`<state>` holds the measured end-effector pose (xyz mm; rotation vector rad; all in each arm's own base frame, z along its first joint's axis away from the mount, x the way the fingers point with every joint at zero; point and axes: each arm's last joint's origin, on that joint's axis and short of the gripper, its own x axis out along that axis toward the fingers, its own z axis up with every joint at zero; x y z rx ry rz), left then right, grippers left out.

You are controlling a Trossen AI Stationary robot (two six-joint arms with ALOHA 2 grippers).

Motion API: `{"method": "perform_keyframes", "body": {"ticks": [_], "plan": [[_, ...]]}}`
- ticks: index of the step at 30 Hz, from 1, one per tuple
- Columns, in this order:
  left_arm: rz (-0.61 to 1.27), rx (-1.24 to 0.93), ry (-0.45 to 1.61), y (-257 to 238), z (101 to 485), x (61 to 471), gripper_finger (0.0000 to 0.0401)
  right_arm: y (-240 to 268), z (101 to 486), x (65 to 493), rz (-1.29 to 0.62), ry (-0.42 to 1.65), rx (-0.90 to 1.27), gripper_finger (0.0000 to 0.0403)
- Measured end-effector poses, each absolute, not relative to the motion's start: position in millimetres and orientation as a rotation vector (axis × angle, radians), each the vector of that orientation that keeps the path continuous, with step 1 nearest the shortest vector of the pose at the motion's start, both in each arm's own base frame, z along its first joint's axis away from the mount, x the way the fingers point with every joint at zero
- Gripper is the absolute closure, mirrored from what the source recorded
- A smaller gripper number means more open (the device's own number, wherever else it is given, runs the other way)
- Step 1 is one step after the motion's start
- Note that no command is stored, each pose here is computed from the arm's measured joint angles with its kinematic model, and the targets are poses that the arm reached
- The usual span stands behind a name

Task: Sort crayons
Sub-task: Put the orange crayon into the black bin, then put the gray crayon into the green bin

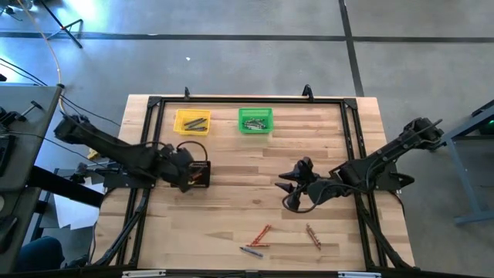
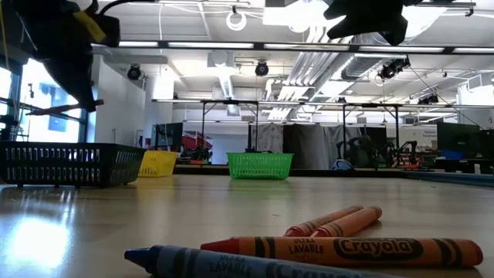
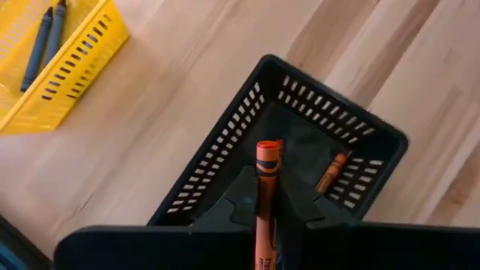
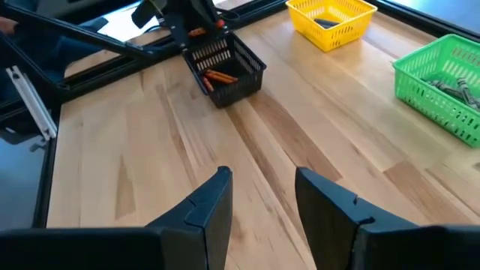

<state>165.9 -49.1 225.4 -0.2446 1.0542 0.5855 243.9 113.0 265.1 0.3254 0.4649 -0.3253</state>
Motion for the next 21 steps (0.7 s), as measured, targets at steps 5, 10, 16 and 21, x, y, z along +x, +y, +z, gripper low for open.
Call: {"method": "perform_keyframes", "body": {"ticks": [5, 10, 16, 21], "plan": [[0.602, -0.215, 1.097, -52, 216, 173, 0.0383, 113, 265, 244, -0.327, 0.468, 0.322, 0.0263], [0.625, -0.191, 1.141, -54, 206, 180, 0.0373, 113, 264, 243, -0.328, 0.473, 0.318, 0.0263], [0.635, -0.172, 1.168, -56, 200, 183, 0.0344, 113, 264, 243, -0.323, 0.482, 0.323, 0.0263], [0.633, -0.174, 1.167, -56, 201, 183, 0.0319, 114, 259, 240, -0.287, 0.558, 0.396, 0.0263]]}}
